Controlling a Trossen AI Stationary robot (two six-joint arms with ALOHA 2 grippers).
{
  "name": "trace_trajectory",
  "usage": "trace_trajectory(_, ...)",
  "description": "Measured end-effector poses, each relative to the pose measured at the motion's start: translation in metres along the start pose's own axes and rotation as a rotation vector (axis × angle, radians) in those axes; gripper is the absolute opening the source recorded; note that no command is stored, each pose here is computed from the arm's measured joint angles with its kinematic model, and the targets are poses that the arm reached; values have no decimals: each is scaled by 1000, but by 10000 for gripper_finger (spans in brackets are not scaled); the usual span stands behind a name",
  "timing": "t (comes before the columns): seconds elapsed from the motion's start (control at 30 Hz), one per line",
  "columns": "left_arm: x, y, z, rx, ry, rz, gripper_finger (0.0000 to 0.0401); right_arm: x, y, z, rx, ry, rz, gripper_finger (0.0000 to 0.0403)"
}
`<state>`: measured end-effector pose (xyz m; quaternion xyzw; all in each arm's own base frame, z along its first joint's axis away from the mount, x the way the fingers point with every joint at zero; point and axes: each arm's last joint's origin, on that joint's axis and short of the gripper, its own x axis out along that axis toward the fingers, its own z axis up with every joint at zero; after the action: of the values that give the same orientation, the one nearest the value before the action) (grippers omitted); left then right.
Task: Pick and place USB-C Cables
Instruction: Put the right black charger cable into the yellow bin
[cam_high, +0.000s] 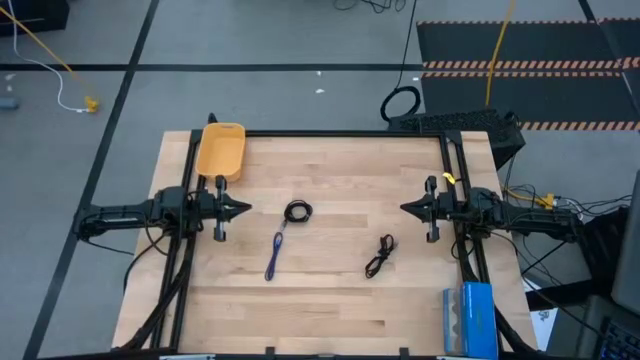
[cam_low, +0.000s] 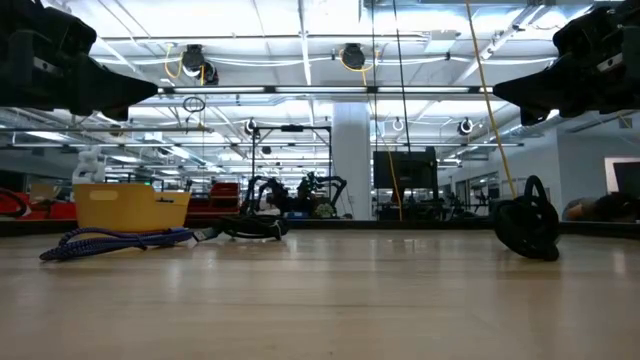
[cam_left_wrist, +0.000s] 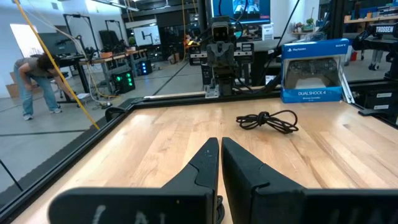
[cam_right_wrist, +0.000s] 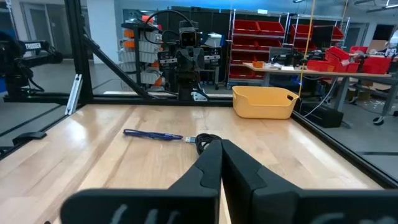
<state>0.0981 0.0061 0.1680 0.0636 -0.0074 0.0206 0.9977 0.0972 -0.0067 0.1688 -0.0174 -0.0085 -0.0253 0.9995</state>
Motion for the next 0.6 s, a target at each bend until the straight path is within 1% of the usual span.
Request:
trace_trajectory(0.13,0,0,0,0,0,0,24,0,0,0,53,0,0,0)
trace_trajectory(0.23,0,0,0,0,0,0,24,0,0,0,64,-2,0,0)
trace_trajectory(0.5,0,0,0,0,0,1,24,0,0,3,172,-15,1,0)
trace_trajectory(0.57,0,0,0,0,0,0,24,-1,0,1,183,19,2,0)
trace_trajectory(0.6,0,0,0,0,0,0,24,-2,0,7,180,9,5,0)
